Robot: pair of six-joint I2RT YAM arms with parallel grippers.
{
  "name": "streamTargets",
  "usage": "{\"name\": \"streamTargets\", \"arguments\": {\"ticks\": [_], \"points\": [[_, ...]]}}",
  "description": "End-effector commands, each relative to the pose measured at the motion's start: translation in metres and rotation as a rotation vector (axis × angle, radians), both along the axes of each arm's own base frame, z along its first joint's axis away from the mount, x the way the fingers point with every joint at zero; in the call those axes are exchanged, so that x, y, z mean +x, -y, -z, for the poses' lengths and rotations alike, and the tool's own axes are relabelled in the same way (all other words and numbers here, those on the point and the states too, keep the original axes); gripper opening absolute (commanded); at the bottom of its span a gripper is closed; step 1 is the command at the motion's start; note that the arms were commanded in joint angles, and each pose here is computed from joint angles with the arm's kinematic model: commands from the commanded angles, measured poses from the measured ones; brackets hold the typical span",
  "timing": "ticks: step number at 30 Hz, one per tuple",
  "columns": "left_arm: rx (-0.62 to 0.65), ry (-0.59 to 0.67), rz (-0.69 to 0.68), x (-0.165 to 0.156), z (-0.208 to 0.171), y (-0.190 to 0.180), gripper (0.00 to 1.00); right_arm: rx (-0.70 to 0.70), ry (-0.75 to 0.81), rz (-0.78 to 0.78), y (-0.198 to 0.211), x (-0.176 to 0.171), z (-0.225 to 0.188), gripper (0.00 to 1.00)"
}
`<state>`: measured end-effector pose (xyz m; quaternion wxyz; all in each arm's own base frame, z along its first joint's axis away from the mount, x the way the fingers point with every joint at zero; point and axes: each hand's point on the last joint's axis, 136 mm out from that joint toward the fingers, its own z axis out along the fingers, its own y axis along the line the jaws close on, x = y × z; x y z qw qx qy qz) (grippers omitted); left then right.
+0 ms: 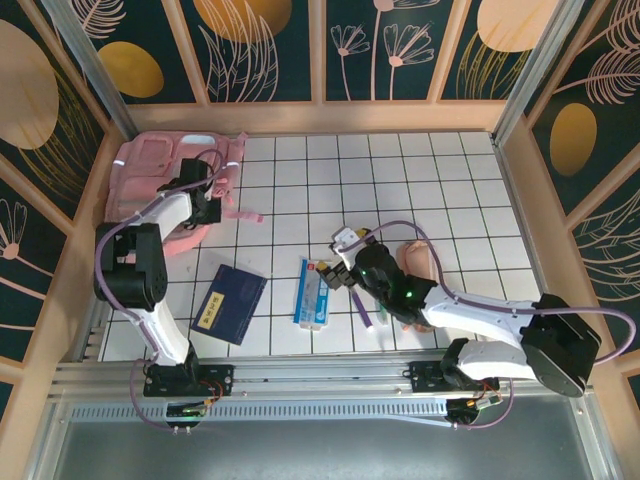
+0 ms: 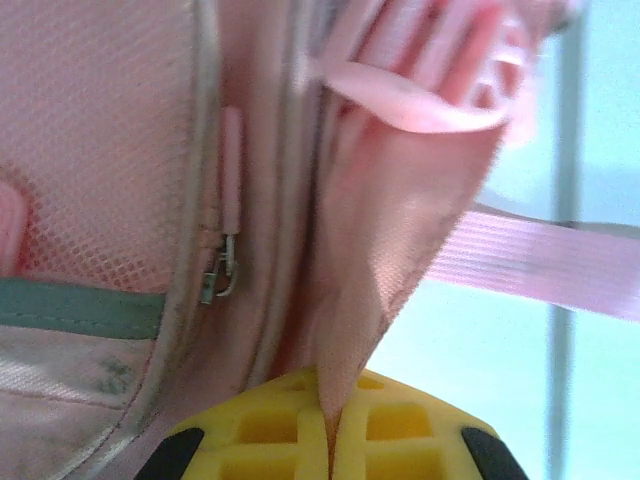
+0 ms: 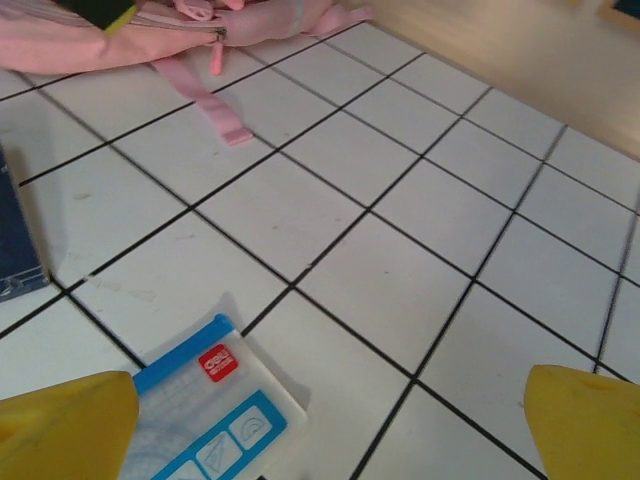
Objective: Pack the student bag
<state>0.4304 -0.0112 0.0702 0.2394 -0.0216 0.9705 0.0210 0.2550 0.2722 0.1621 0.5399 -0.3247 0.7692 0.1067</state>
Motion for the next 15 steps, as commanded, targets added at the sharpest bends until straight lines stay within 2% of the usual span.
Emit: {"name": "streamTargets", "arguments": {"ticks": [1, 4, 9, 12, 15], "points": [[-0.205, 0.272, 0.195, 0.026, -0.108, 0.075, 0.00, 0.113, 0.064, 0.240, 0.026, 0.026, -0.041, 0.99], [-0.330, 0.332, 0.296, 0.030, -0.127, 0.121, 0.00, 0.161, 0.020, 0.461, 0.057, 0.047, -0.047, 0.99], [-0.258, 0.343, 0.471, 0.024, -0.122, 0.179, 0.00, 0.170, -0.150, 0.514, 0.077, 0.058, -0.028, 0.99], [-0.316, 0.329, 0.536, 0.020, -0.116, 0.215, 0.00, 0.216, -0.164, 0.511, 0.085, 0.055, -0.029, 0.99], [-0.285, 0.335, 0.656, 0.005, -0.117, 0.260, 0.00, 0.258, -0.177, 0.553, 0.102, 0.056, -0.027, 0.99]]}}
